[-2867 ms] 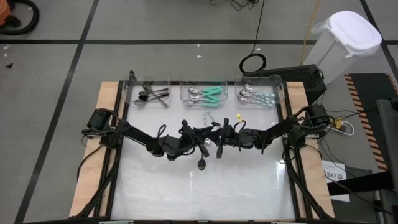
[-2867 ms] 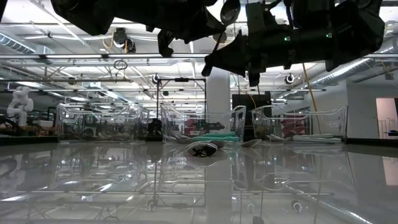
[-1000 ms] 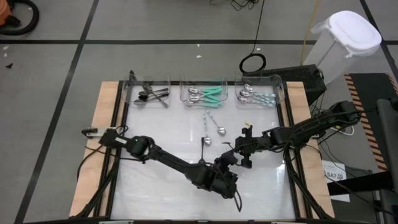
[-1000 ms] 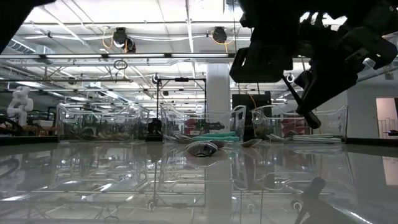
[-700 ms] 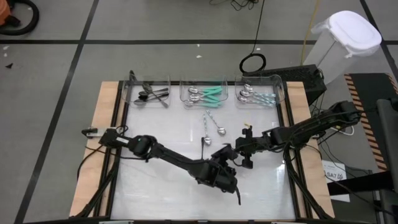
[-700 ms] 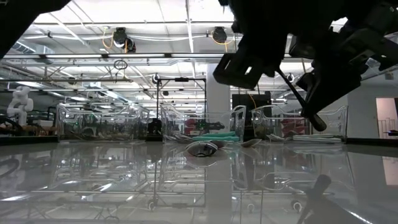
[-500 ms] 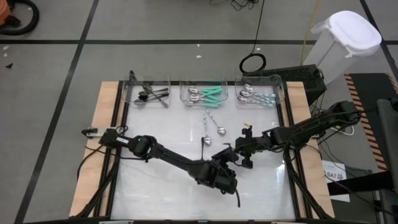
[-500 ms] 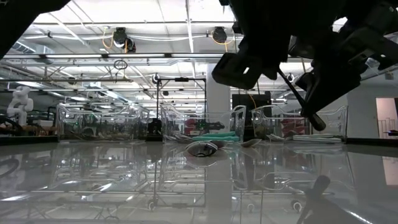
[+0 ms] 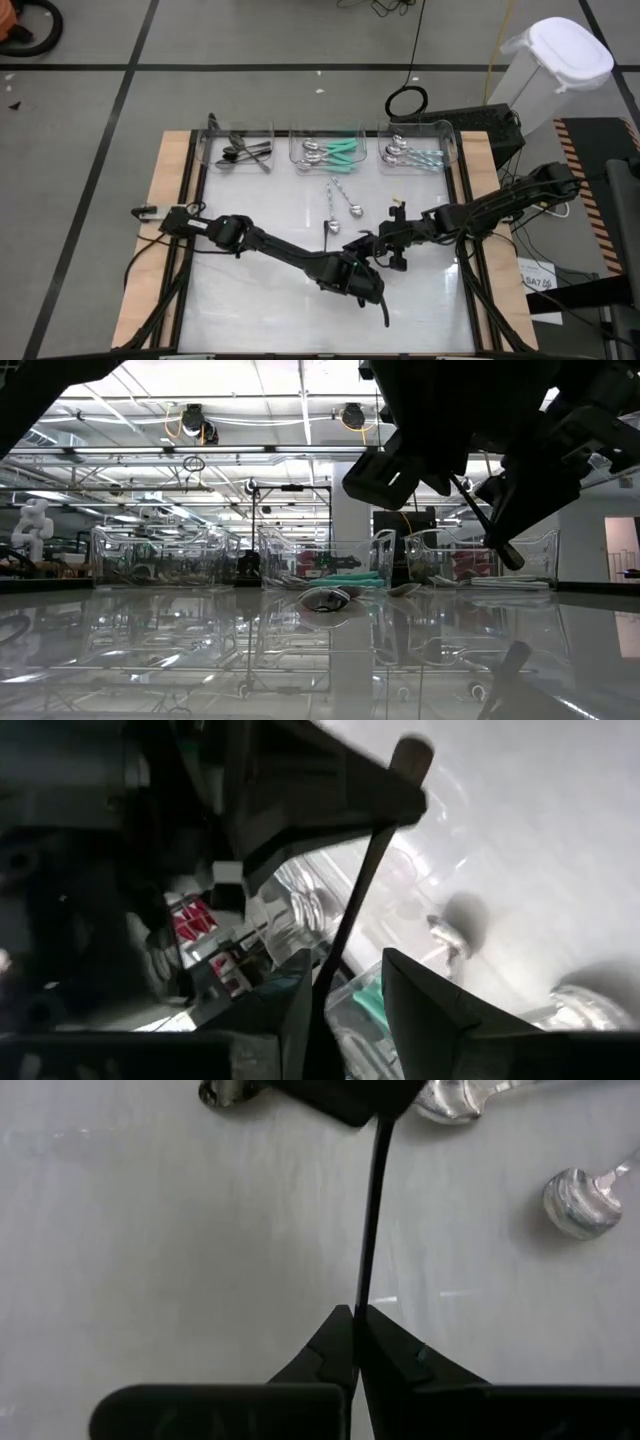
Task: Sort silverware by color (type)
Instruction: Put the black spoon into the left transparent bin
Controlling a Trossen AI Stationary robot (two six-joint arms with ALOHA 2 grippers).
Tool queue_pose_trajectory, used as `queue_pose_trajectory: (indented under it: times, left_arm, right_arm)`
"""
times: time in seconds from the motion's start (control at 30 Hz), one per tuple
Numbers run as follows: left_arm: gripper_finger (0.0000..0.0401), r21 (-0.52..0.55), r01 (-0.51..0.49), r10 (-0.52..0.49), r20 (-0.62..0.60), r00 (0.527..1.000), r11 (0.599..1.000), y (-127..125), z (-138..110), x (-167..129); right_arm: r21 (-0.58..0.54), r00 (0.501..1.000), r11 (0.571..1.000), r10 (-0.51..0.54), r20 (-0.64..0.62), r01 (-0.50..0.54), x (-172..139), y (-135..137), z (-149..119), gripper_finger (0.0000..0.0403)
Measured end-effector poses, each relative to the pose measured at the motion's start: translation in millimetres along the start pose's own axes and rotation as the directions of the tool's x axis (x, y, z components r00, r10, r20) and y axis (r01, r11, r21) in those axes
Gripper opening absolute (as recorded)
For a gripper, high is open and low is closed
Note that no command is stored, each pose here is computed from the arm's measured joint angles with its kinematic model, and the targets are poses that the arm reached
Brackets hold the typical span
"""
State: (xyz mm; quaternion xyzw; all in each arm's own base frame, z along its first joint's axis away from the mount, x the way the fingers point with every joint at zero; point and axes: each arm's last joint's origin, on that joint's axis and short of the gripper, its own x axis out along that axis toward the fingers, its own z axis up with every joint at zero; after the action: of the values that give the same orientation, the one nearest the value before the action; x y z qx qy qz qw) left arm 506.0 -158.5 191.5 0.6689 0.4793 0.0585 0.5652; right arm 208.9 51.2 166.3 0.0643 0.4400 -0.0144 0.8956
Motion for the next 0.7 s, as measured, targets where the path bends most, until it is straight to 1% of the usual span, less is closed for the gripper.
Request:
queue_pose_trajectory:
  times: [0.2, 0.37, 0.5, 0.7]
  left_arm:
    - [0.0122, 0.048, 0.010, -0.011, 0.010, 1.000, 0.999, 0.6, -1.0, 2.4]
    - [0.0122, 0.057, 0.015, -0.016, 0.015, 1.000, 0.998, 0.7, -1.3, 3.3]
    - [0.0122, 0.086, 0.014, -0.015, 0.015, 1.000, 0.996, 0.6, -1.1, 2.9]
    - [0.0122, 0.139, 0.026, -0.032, 0.041, 0.999, 0.990, 0.2, -0.5, 3.1]
  right_arm:
    - [-0.009, 1.000, 1.000, -0.008, -0.027, 0.007, 1.3, -0.6, -2.5, 0.0004]
    - [-0.028, 0.997, 0.998, 0.059, -0.049, -0.060, 1.2, 1.2, -3.0, 0.0004]
    - [-0.039, 0.996, 0.997, 0.069, -0.052, -0.071, 1.1, 1.5, -3.1, 0.0004]
    - [-0.055, 0.984, 0.985, 0.159, -0.085, -0.164, 0.8, 3.9, -4.1, 0.0004]
